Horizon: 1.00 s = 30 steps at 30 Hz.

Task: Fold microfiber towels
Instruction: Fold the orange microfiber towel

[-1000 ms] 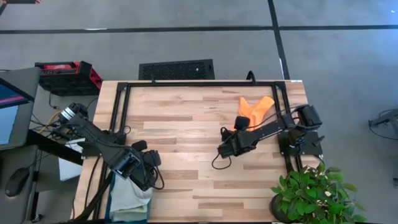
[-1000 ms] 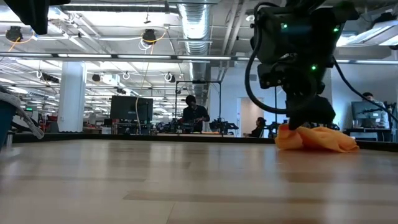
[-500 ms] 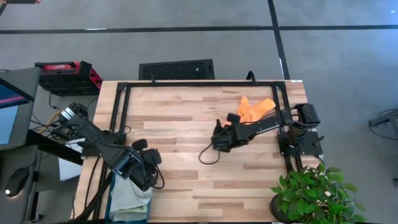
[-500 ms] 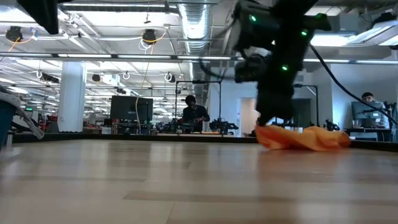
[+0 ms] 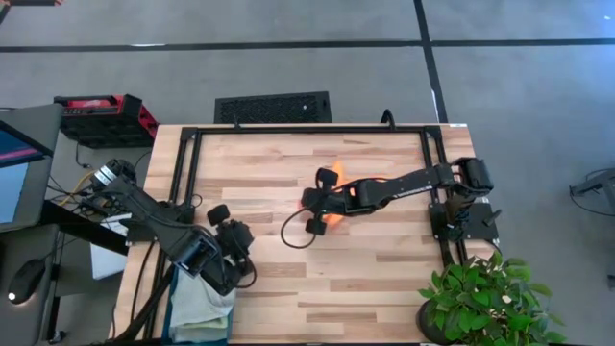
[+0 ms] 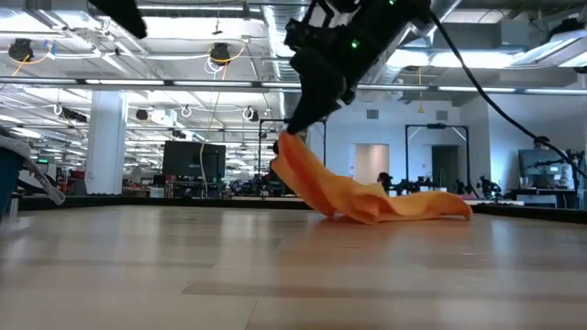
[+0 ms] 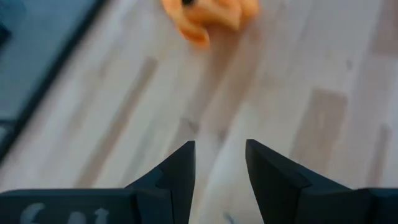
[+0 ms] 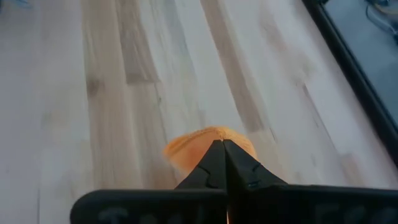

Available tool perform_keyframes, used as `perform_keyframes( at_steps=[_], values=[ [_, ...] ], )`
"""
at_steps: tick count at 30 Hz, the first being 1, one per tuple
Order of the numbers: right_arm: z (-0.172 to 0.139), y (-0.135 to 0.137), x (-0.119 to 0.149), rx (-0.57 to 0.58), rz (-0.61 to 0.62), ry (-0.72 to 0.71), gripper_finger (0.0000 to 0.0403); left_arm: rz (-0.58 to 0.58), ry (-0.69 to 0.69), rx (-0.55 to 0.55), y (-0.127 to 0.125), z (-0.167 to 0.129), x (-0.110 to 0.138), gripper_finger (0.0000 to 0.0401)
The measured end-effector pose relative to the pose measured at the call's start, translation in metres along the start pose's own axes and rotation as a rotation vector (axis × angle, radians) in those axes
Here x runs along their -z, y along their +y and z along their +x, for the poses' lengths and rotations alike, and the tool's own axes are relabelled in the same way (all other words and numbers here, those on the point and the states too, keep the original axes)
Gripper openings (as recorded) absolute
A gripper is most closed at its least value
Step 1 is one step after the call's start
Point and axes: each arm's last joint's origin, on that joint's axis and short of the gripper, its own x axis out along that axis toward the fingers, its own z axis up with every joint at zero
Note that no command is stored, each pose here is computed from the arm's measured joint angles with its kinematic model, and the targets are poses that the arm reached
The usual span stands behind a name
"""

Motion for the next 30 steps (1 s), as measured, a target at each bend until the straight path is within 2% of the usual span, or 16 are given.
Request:
perform_keyframes(
  at_steps=[4,10,17,22,27,30],
  values=[
    [-0.003,0.002,-0.006,-0.014,-0.020,-0.028,0.0004,0.043,-0.123,-0.049,-0.003,0.008,-0.001,0.0134],
    [-0.011,0.012,-0.013,-0.039,-0.038,-0.051,0.0004,0.261,-0.182,-0.070,-0.009,0.045,0.004,0.0134],
    [-0.019,0.023,-0.018,-0.082,-0.054,-0.064,0.0002,0.488,-0.266,0.036,-0.013,0.086,0.000,0.0134],
    [-0.021,0.022,-0.020,-0.088,-0.044,-0.065,0.0003,0.632,-0.311,0.109,-0.009,0.104,-0.002,0.0134],
    [-0.021,0.022,-0.020,-0.099,-0.036,-0.063,0.0003,0.720,-0.312,0.074,0.000,0.113,-0.009,0.0134],
    [-0.021,0.022,-0.020,-0.099,-0.032,-0.064,0.0003,0.724,-0.298,0.113,0.006,0.119,-0.014,0.0134]
  ],
)
